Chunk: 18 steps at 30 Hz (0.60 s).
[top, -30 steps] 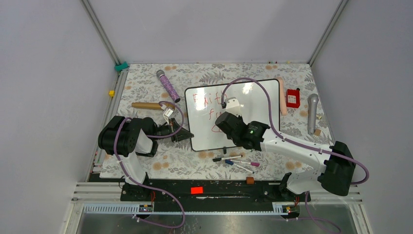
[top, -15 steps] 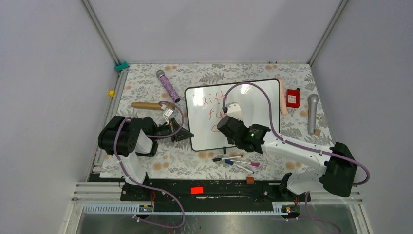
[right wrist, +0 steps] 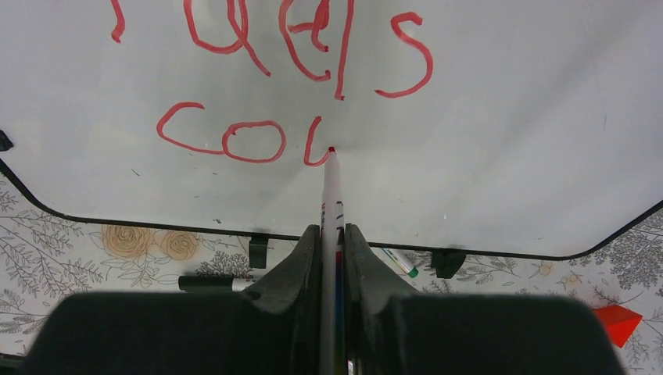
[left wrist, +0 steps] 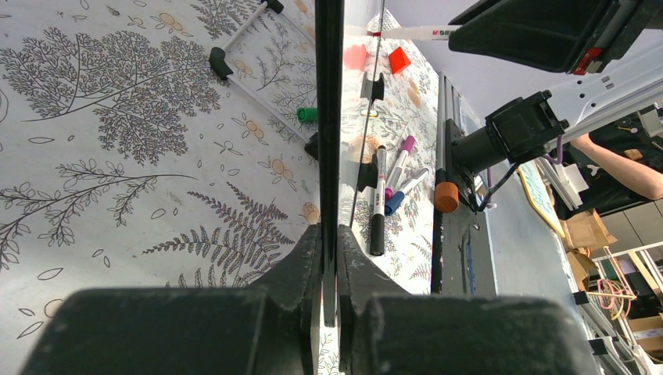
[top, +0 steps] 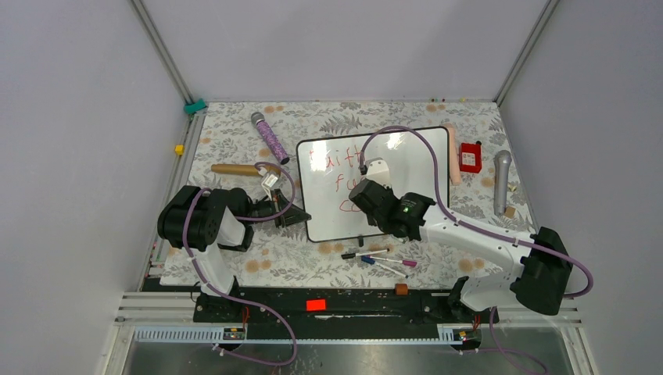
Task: Write a sentence on the whiteboard
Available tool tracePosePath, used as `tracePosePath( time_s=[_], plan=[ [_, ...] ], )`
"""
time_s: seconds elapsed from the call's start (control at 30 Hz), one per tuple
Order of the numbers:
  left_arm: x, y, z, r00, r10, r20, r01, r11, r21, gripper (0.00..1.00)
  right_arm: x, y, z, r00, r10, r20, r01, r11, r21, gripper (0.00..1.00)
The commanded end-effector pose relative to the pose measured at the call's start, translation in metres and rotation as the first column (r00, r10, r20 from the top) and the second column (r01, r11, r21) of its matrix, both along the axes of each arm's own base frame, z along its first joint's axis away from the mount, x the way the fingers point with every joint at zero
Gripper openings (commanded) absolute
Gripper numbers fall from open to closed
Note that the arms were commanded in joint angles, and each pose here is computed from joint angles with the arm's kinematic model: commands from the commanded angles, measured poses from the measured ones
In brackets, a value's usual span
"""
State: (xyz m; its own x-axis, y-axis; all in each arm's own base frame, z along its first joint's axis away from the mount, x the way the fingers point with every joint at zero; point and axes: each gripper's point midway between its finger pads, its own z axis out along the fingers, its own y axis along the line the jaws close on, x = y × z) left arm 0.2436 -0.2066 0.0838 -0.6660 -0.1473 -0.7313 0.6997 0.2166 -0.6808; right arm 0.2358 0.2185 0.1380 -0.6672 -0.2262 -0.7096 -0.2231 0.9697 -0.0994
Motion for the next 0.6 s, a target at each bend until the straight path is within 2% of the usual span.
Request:
tracePosePath(
  time_s=[0.0, 0.37, 0.57],
  plan=[
    [0.003, -0.003, 0.01, 0.996, -0.029, 0.089, 0.03, 1.0, -0.01, 0.0, 0.021, -0.006, 0.015, 0.997, -0.05, 0.065, 0.052, 0.998, -0.027, 0.0],
    [0.002, -0.002, 0.01, 0.996, -0.03, 0.088, 0.031, 0.999, -0.01, 0.0, -0.002, -0.01, -0.01, 0.999, -0.041, -0.029, 0.041, 0.999, 0.022, 0.0],
    [0.002, -0.002, 0.01, 0.996, -0.03, 0.087, 0.031, 0.999, -0.01, 0.0, -0.003, -0.017, -0.008, 0.998, -0.053, -0.02, 0.053, 0.999, 0.012, 0.0]
  ],
)
